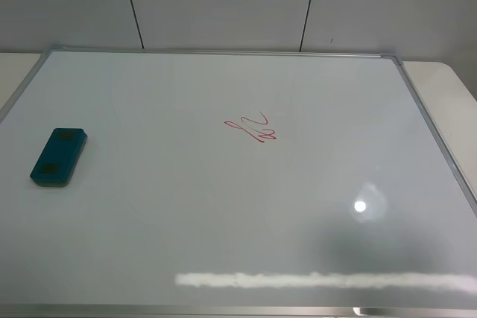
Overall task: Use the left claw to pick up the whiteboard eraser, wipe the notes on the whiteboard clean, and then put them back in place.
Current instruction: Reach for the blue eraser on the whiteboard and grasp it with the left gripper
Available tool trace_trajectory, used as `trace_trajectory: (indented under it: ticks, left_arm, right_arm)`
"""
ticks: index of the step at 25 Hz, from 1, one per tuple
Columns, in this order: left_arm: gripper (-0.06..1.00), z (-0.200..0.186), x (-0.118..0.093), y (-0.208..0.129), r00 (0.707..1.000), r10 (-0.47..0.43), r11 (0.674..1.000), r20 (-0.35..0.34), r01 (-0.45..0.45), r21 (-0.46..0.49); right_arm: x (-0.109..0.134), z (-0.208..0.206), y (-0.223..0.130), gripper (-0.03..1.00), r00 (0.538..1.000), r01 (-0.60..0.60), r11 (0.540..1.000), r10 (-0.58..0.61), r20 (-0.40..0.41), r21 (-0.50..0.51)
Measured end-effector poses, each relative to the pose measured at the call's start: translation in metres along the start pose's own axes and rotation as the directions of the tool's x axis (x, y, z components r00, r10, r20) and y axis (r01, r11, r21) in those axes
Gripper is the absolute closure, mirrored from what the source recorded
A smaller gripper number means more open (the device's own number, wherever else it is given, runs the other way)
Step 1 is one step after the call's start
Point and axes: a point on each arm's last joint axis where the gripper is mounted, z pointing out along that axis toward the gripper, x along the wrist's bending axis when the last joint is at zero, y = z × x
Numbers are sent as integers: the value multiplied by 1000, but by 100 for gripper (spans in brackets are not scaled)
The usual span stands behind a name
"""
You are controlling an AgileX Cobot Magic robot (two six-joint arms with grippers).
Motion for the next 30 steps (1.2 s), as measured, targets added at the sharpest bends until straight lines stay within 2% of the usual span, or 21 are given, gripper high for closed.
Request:
trace_trajectory:
  ticks: [30]
  left_arm:
    - [-5,0,0,0,1000,0,1000,0,0,0]
  right_arm:
    - [0,0,0,-2,1000,0,1000,0,0,0]
